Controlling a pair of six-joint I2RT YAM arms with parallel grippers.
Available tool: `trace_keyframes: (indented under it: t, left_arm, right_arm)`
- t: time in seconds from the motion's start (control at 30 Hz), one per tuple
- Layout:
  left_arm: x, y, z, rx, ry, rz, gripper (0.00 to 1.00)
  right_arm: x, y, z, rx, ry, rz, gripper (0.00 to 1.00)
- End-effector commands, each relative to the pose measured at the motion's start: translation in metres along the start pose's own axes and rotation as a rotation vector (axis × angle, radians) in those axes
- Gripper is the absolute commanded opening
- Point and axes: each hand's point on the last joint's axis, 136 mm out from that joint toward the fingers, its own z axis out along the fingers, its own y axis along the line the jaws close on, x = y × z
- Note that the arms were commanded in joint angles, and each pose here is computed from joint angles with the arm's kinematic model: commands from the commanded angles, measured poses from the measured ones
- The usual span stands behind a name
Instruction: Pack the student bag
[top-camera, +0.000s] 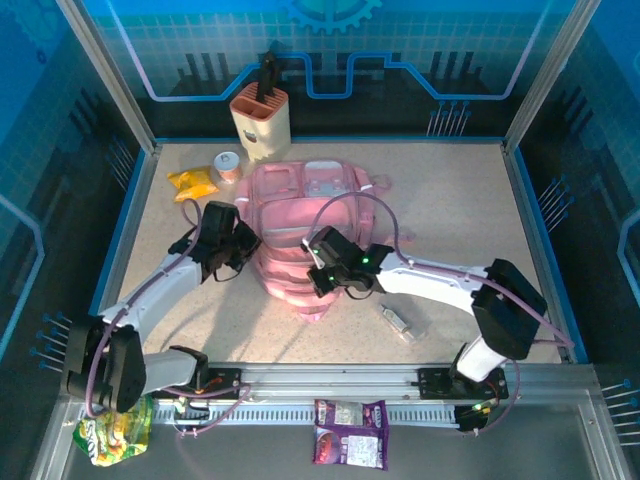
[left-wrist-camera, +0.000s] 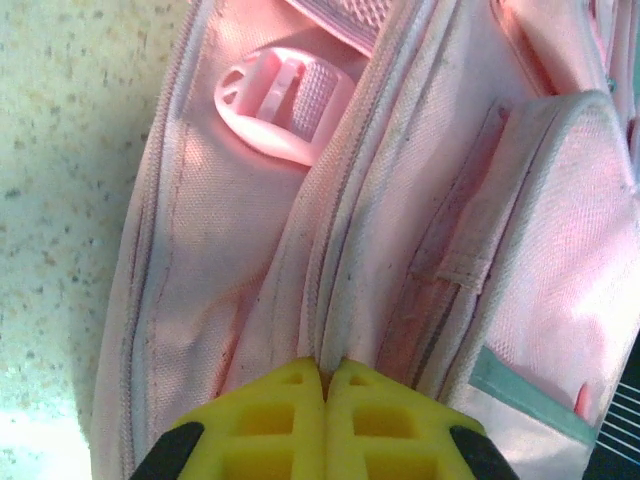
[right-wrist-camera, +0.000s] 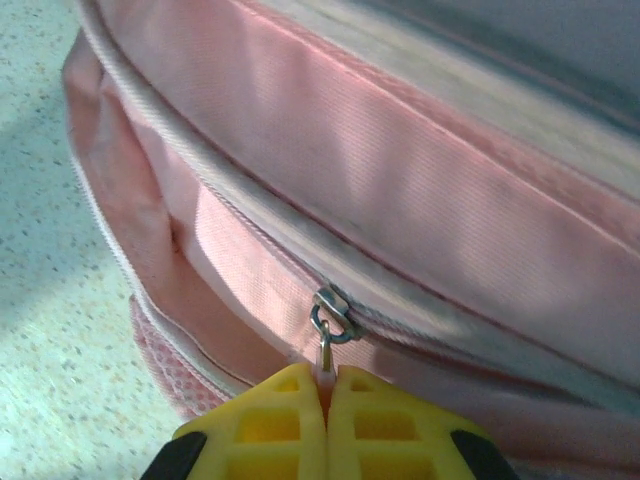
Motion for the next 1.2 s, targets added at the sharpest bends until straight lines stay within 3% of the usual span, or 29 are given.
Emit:
trace_keyframes:
  t: [0.0, 0.07, 0.27, 0.47, 0.63, 0.97, 1.17]
  left_arm:
    - [-0.022, -0.036, -0.007, 0.116, 0.014, 0.047, 0.00]
    - [-0.020, -0.040, -0.010, 0.150, 0.035, 0.059, 0.00]
    - [0.006, -0.030, -0.031, 0.207, 0.063, 0.015, 0.34]
    - [0.050, -0.008, -0.039, 0.164, 0.088, -0.124, 0.44]
    - [0.083, -0.012, -0.027, 0.177, 0.093, -0.205, 0.45]
    - [0.091, -0.016, -0.001, 0.118, 0.030, -0.312, 0.44]
    - [0.089, -0.009, 0.010, 0.065, -0.005, -0.327, 0.25]
  right_arm:
    - [-0.003, 0.031, 0.004, -0.067, 0.045, 0.010, 0.00]
    - [-0.006, 0.031, 0.006, -0.059, 0.039, 0.004, 0.00]
    - [0.004, 0.024, 0.008, -0.037, 0.058, -0.006, 0.00]
    - [0.011, 0.024, 0.011, -0.044, 0.067, 0.020, 0.00]
    - [0.012, 0.024, 0.011, -0.046, 0.069, 0.017, 0.00]
    - [0.009, 0.027, 0.011, -0.065, 0.048, 0.022, 0.00]
    - [0.007, 0.023, 0.010, -0.044, 0.034, 0.020, 0.00]
